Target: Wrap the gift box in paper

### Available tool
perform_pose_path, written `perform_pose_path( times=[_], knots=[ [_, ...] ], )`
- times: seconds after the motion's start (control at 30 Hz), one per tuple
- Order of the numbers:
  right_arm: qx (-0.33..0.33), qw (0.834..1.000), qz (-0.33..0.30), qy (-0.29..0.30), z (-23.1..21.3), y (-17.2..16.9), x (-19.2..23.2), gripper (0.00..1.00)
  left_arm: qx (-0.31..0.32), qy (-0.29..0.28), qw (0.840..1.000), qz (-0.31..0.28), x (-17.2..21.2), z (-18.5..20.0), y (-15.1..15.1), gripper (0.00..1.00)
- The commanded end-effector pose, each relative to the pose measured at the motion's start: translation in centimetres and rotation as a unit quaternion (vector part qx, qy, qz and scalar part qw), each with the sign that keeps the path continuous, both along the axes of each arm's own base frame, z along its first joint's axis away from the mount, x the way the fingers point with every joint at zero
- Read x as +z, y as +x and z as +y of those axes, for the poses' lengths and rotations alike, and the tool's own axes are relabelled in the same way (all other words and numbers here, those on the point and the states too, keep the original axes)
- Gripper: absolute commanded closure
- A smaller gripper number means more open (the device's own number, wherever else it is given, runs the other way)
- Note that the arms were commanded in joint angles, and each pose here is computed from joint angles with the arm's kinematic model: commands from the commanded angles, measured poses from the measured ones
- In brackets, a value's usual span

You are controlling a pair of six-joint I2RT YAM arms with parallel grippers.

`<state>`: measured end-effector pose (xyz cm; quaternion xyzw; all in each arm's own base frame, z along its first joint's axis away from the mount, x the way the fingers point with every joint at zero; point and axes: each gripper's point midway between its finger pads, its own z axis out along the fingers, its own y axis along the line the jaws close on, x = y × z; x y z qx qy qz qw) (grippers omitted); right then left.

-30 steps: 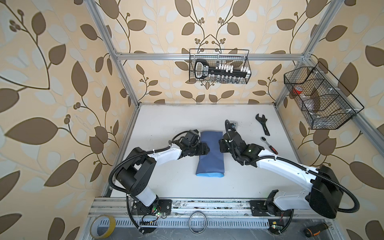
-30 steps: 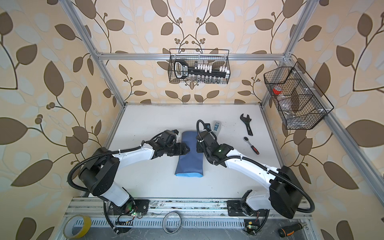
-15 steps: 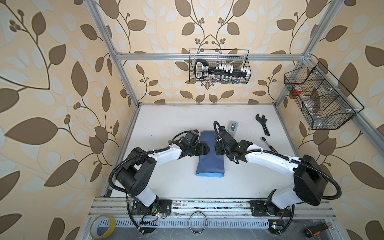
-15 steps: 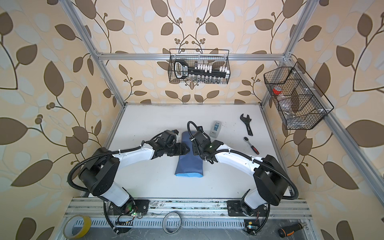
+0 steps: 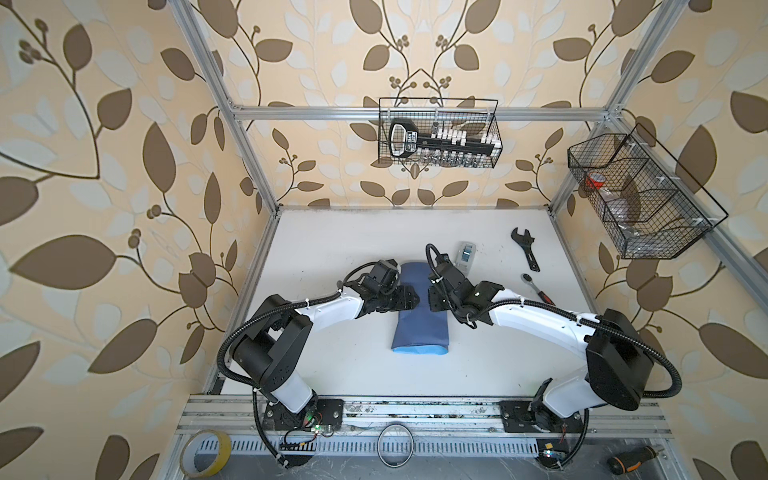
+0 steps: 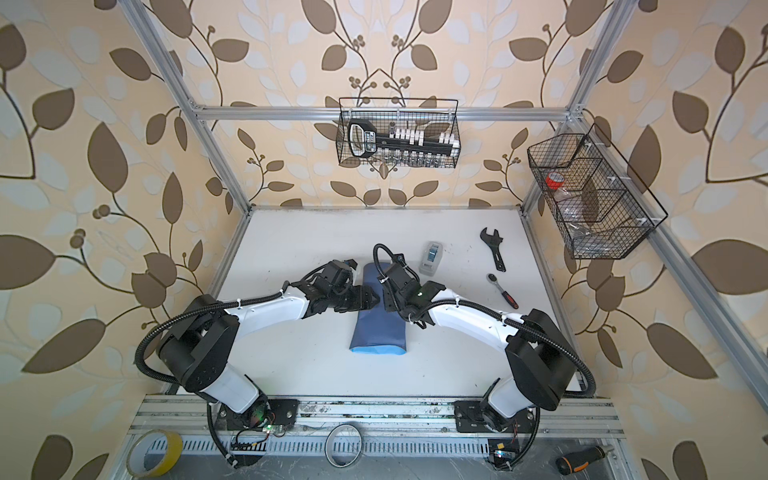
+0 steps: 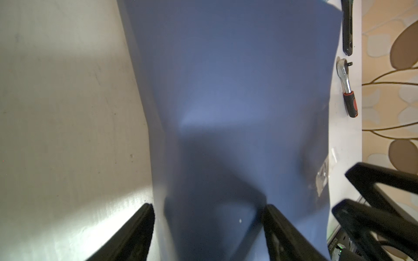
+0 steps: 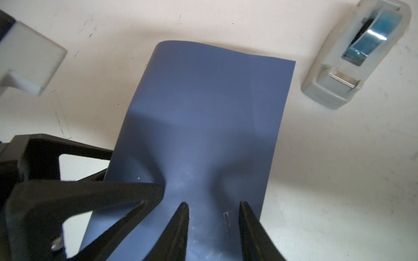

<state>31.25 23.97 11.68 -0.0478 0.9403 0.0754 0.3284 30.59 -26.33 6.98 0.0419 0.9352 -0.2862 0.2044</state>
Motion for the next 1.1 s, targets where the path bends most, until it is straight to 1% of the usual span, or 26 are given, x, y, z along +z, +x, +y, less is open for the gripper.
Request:
perform_pose_path(
  times=[0.0,0.43,0.7,1.07],
  knots=[
    [-0.004,1.0,0.014,-0.016,-0.5,-0.6,-1.2,0.61,0.003,0.132,0.987,0.09,-6.6,4.7,-4.1,0.23],
    [-0.012,0.999,0.028,-0.027,-1.9,-1.4,-2.2,0.59,0.003,0.132,0.987,0.088,-6.5,4.7,-4.1,0.23],
    [-0.009,0.999,0.029,-0.021,-1.6,-1.1,-2.5,0.57,0.003,0.133,0.987,0.088,-6.5,4.7,-4.1,0.23],
    [-0.004,0.999,0.033,-0.008,-1.1,-0.8,-2.9,0.57,0.004,0.133,0.987,0.088,-6.5,4.7,-4.1,0.23]
  ],
)
